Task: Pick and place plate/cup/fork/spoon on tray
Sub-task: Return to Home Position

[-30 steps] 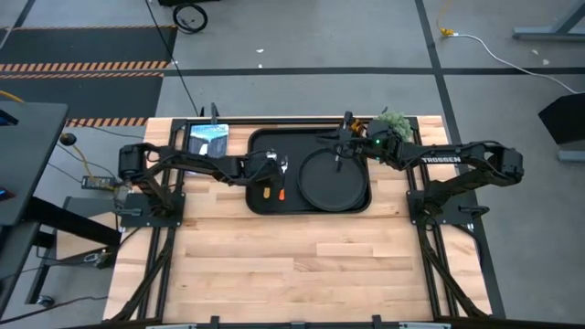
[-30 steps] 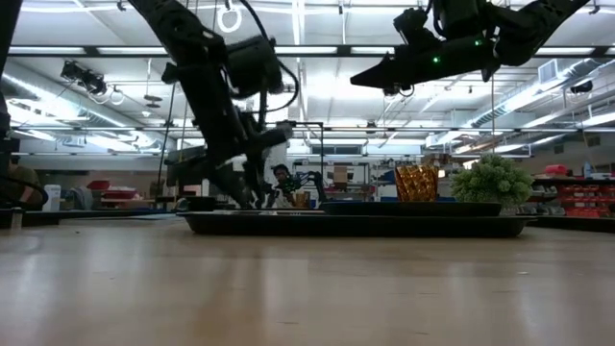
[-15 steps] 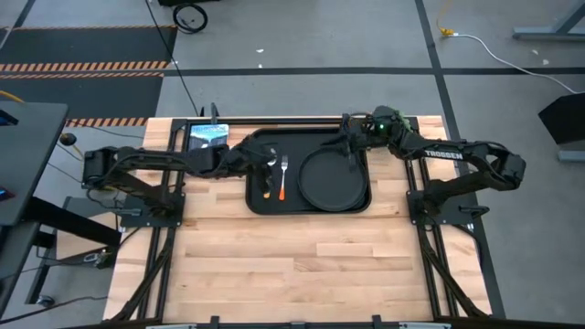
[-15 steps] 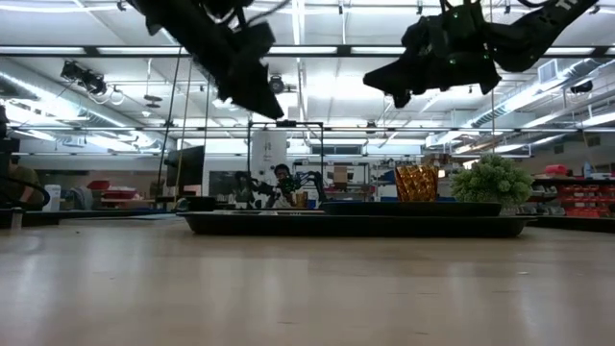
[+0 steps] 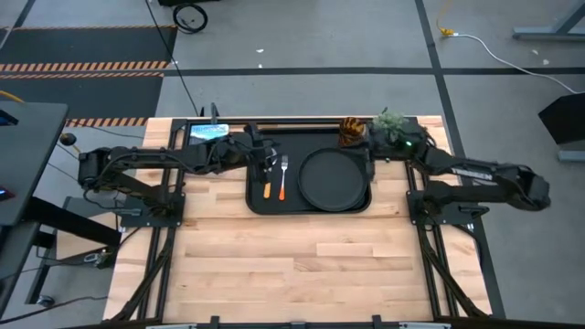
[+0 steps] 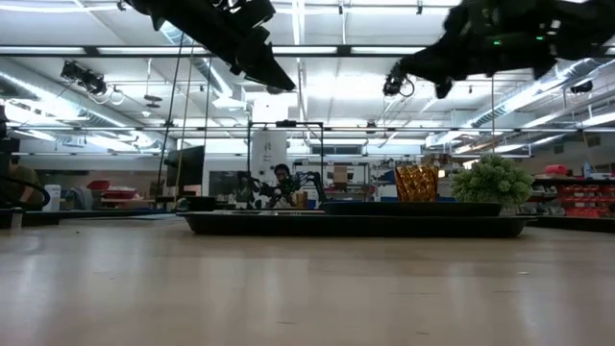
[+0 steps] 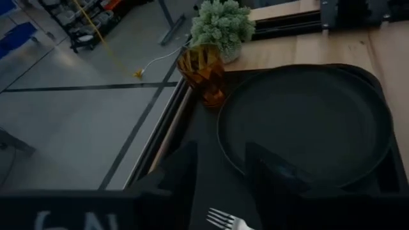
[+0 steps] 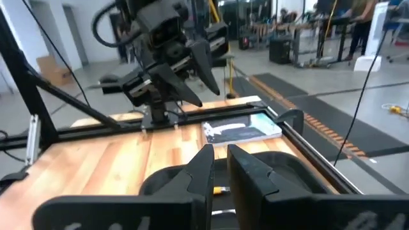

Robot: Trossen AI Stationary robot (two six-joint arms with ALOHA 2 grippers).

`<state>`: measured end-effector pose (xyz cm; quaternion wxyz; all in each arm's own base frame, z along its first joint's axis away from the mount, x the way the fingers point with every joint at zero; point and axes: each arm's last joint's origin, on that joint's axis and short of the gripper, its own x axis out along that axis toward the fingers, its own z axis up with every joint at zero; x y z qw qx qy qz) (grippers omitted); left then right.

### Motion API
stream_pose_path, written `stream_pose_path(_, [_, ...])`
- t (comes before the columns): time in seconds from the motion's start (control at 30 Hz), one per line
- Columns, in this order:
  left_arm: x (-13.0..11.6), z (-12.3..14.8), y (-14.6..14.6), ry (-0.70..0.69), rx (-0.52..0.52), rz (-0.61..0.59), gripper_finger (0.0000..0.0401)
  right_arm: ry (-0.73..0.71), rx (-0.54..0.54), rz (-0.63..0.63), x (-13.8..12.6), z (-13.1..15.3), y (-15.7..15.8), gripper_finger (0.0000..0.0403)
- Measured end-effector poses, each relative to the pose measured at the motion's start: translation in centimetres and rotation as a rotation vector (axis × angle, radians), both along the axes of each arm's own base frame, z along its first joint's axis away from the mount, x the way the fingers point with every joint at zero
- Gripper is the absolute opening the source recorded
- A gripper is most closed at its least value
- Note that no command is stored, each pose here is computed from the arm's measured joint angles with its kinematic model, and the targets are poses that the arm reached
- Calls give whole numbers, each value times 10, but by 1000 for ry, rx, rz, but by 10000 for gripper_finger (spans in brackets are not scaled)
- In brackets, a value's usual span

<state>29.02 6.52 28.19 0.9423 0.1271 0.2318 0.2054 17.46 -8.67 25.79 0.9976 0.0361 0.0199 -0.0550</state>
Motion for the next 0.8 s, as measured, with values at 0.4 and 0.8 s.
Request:
stream_pose_path(0.4, [-18, 23, -7, -105, -93, -79, 121, -161, 56, -55, -54, -23, 28, 50])
stream_pose_path(0.8, [-85, 29, -22, -254, -173, -117, 109, -188, 42, -82, -71, -46, 37, 50])
